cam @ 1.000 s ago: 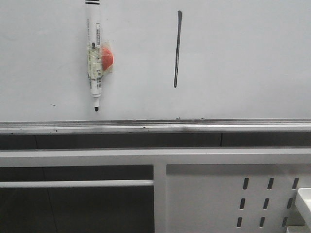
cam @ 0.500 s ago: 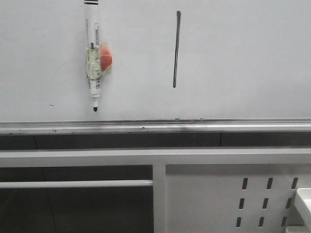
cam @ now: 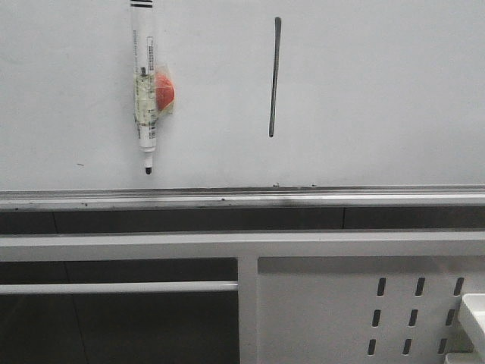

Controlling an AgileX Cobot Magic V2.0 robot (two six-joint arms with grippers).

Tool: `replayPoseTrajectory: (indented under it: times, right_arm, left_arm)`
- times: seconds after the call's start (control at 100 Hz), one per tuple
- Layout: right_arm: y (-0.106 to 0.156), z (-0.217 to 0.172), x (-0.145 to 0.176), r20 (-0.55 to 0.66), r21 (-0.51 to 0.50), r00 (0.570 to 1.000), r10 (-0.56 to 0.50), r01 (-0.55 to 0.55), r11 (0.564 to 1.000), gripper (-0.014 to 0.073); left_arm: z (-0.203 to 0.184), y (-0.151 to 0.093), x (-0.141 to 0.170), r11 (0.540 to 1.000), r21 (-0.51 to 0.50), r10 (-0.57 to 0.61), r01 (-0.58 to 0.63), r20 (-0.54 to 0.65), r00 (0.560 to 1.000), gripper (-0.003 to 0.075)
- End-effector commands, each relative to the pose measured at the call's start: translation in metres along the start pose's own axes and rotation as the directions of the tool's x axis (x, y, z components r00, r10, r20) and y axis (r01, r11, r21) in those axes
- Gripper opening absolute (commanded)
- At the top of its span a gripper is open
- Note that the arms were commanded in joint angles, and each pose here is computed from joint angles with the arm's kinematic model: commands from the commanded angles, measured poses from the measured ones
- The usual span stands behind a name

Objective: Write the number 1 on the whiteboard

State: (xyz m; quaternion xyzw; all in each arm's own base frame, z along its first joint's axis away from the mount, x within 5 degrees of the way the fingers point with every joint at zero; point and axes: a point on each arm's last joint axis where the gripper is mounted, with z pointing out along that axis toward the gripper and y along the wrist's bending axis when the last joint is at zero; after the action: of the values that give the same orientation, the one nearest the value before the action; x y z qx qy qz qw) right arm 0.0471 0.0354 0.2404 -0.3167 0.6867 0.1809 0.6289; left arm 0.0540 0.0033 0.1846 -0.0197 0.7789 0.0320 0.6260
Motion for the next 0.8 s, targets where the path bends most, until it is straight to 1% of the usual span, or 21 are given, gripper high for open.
replayPoseTrajectory:
  times: [0.0, 0.05, 0.11, 0.22, 0.3, 0.41, 0.56, 0.79]
  right_arm:
    - [0.0003, -0.0014, -0.0152, 0.088, -0.014, 0.996, -0.006, 0.007, 1.0, -0.0069]
    - [0.0003, -0.0014, -0.0152, 0.088, -0.014, 0.996, -0.006, 0.007, 1.0, -0.0069]
    - [0.0003, -0.0014, -0.0152, 0.088, -0.014, 0.996, -0.006, 0.007, 1.0, -0.0069]
    - [0.0003, -0.0014, -0.0152, 0.088, -0.014, 0.996, -0.006, 0.007, 1.0, -0.0069]
    - [0.0003, -0.0014, -0.0152, 0.088, -0.014, 0.996, -0.006, 0.007, 1.0, -0.0069]
    - [0.0003, -0.0014, -0.0152, 0.088, -0.014, 0.996, -0.006, 0.007, 1.0, -0.0069]
    - [0.0003, -0.0014, -0.0152, 0.088, -0.014, 0.996, -0.006, 0.007, 1.0, -0.0069]
    - [0.0003, -0.0014, -0.0152, 0.088, -0.014, 0.996, -0.006, 0.007, 1.0, -0.0069]
  left_arm:
    - [0.0017, 0.0006, 0.0031, 0.999, -0.007, -0.042, 0.042, 0.068, 0.997, -0.002]
    - [0.0019, 0.0007, 0.0076, 0.999, -0.01, -0.043, 0.043, 0.019, 0.999, -0.002]
    - [0.0019, 0.0006, 0.0085, 0.999, -0.01, -0.043, 0.043, 0.009, 0.999, -0.002]
    - [0.0019, -0.0001, 0.0084, 0.999, 0.005, -0.033, 0.033, 0.009, 0.999, -0.002]
    - [0.0018, -0.0014, 0.0084, 0.998, 0.032, -0.056, 0.056, 0.008, 0.998, -0.002]
    - [0.0017, -0.0033, 0.0084, 0.997, 0.067, -0.044, 0.044, 0.007, 0.999, -0.002]
    - [0.0017, -0.003, 0.0084, 0.998, 0.065, -0.029, 0.029, 0.008, 1.0, -0.002]
    - [0.0017, -0.0032, 0.0084, 0.997, 0.067, -0.037, 0.036, 0.007, 0.999, -0.002]
